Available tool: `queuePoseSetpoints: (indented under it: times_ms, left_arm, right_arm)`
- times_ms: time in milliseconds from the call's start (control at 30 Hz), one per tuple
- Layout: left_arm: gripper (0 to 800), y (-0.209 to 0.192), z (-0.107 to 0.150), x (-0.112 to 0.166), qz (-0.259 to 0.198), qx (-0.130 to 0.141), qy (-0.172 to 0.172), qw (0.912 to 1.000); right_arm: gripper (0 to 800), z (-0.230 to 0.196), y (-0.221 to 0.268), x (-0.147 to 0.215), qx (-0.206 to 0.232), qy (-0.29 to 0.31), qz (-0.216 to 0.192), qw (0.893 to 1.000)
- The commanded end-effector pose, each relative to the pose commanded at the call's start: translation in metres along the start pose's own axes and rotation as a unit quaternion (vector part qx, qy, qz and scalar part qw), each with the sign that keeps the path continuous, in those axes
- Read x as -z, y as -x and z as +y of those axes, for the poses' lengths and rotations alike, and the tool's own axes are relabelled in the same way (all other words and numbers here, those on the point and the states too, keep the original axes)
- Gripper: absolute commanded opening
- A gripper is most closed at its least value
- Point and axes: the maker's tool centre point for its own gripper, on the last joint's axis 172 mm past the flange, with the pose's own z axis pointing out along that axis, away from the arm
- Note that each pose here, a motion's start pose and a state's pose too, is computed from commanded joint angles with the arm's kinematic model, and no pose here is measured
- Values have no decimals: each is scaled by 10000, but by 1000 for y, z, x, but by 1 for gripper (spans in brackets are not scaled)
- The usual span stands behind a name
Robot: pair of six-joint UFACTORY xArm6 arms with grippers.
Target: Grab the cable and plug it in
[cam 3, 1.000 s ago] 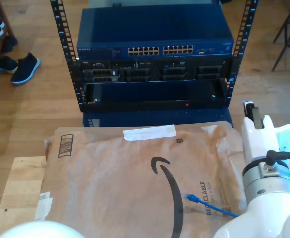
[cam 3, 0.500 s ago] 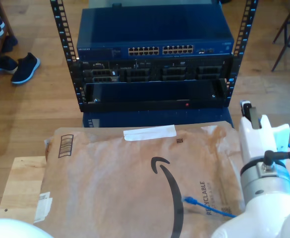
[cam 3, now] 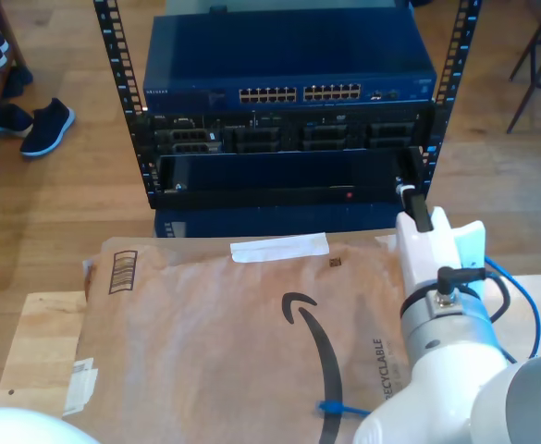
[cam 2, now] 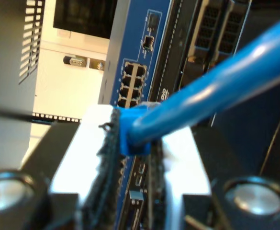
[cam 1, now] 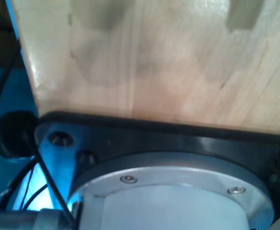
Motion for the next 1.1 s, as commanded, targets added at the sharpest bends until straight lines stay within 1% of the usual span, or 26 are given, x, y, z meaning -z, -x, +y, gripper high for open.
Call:
queuePoseSetpoints:
  times_ms: [200, 267, 300, 333, 400, 500, 567, 700, 833, 933, 1100]
  left_arm:
    - [799, -1, 0, 1, 8, 0, 0, 10000]
    - [799, -1, 0, 1, 8, 0, 0, 10000]
    - [799, -1, 0, 1, 8, 0, 0, 10000]
    - [799, -1, 0, 1, 8, 0, 0, 10000]
    - [799, -1, 0, 1, 8, 0, 0, 10000]
    - [799, 0, 0, 0, 0, 0, 0, 10000]
    - [799, 0, 0, 0, 0, 0, 0, 10000]
    - [799, -1, 0, 1, 8, 0, 0, 10000]
    - [799, 0, 0, 0, 0, 0, 0, 10000]
    - [799, -1, 0, 1, 8, 0, 0, 10000]
    - [799, -1, 0, 1, 8, 0, 0, 10000]
  right_arm:
    - [0, 1, 5, 0, 46, 12, -42, 10000]
    - [0, 11, 7, 0, 244, 104, -39, 9996]
    - [0, 21, 5, -1, 313, 213, 29, 9993]
    - [0, 26, 4, 0, 297, 285, 106, 9991]
    - [0, 29, 18, 4, 338, 317, 43, 9989]
    - [0, 27, 15, 0, 158, 381, 248, 9988]
    - [0, 30, 9, 1, 140, 430, 345, 9984]
    - [0, 41, 6, 7, 347, 517, 288, 9976]
    - [0, 45, 8, 11, 442, 544, 215, 9973]
    - [0, 40, 8, 14, 559, 511, 169, 9970]
    - [0, 41, 3, 12, 368, 542, 252, 9975]
